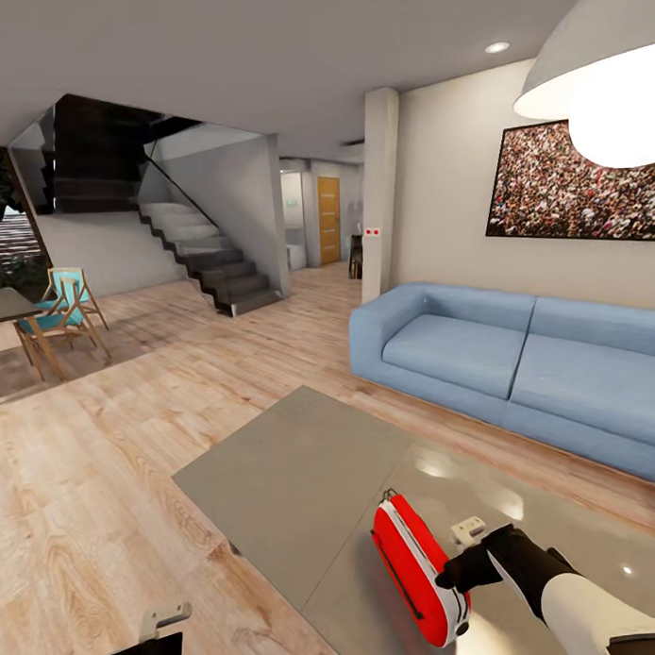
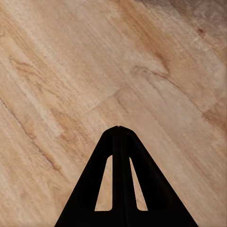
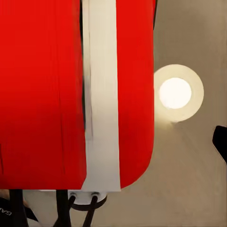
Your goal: Turn on the radio receiver that's on the table in the living room.
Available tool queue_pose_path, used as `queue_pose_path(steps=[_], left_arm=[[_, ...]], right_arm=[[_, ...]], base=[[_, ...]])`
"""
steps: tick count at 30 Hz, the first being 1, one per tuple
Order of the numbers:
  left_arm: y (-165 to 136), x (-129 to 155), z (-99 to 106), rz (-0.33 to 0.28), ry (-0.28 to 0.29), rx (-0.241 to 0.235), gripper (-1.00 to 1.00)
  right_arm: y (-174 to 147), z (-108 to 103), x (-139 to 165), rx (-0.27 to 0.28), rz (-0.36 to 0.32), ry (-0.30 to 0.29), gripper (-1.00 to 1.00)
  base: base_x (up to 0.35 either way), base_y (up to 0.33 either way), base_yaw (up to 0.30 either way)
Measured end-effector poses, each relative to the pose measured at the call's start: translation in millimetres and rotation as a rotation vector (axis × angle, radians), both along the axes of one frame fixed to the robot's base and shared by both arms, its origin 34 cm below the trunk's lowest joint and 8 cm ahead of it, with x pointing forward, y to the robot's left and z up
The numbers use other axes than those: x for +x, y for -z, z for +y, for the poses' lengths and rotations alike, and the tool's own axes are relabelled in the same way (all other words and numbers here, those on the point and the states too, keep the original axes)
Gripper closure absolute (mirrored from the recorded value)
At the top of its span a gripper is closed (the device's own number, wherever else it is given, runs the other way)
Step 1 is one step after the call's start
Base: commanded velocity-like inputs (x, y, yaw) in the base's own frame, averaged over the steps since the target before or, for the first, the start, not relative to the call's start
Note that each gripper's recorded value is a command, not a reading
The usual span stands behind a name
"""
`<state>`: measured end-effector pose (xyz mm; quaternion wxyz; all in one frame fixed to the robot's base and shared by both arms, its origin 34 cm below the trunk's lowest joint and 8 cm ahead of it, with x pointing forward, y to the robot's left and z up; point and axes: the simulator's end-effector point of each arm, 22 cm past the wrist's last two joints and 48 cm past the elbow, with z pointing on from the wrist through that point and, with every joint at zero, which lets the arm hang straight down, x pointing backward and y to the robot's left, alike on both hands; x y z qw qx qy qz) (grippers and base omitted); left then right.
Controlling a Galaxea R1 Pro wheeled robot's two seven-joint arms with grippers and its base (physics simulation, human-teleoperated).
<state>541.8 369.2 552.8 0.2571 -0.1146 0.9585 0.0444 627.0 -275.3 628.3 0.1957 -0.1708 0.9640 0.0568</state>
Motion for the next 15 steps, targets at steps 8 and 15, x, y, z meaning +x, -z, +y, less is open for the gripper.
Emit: queue_pose_path(steps=[8,15], left_arm=[[-0.2,0.1,0.5,-0.001,0.000,0.001,1.00],[-8.1,-0.3,0.8,0.002,0.007,0.005,1.00]], right_arm=[[0.1,-0.1,-0.1,-0.001,0.000,0.000,-1.00],[-8.1,-0.7,0.2,-0.005,-0.001,-0.004,-1.00]], base=[[0.000,0.000,0.000],[0.000,0.000,0.000]])
